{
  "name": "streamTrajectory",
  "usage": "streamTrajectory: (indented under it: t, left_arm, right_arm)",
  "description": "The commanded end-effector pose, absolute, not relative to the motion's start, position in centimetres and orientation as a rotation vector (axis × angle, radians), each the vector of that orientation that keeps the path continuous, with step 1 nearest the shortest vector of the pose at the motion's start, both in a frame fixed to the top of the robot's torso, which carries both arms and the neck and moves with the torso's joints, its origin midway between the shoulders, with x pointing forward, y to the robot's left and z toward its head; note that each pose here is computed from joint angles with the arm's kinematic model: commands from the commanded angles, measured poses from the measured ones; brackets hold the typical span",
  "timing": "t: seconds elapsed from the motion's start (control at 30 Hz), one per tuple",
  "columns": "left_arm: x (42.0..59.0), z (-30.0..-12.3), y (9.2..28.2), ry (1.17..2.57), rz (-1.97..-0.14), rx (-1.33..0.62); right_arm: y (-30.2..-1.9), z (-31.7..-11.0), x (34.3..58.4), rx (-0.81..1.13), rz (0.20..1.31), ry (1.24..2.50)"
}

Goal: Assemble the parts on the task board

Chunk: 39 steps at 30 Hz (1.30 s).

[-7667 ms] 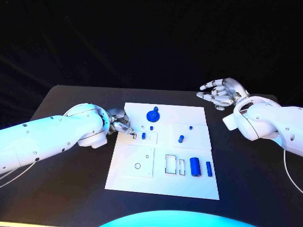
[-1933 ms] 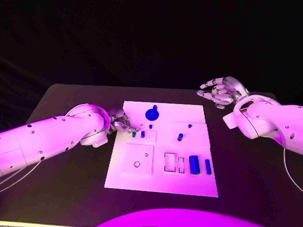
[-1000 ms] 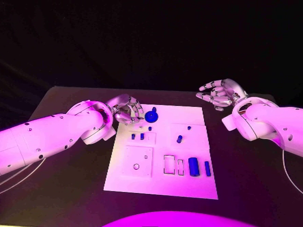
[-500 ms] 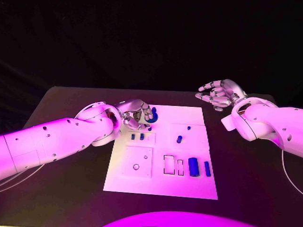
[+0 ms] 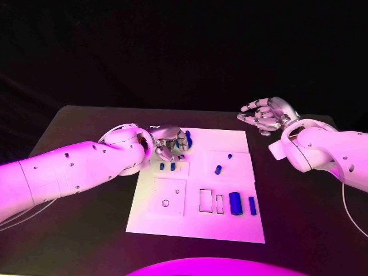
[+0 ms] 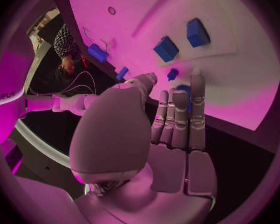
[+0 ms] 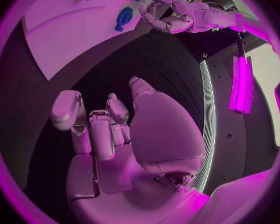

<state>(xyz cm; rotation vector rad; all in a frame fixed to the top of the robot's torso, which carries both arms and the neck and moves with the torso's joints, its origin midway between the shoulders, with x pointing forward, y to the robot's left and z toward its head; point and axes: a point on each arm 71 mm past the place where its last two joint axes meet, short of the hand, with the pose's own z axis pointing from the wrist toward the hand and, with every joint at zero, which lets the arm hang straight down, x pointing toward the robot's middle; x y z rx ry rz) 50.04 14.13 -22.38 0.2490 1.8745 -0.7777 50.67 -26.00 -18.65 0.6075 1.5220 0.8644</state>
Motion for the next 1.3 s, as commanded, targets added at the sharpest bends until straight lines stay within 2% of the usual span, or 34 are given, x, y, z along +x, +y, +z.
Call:
streamTrajectory:
  t: [0.03,0.57,1.3]
  left_arm:
    - [50.10,-22.87,13.79,1.935,-0.742,0.301]
    - [50.87,-23.07,13.18,1.916,-0.725,0.301]
    - [51.04,-23.61,12.83,1.971,-0.708,0.316]
  right_arm:
    - [-25.84,-18.62,50.63,0.592,0.873,1.521]
    - [-25.78,-18.62,50.63,0.591,0.875,1.521]
    - [-25.74,-18.62,50.64,0.590,0.876,1.523]
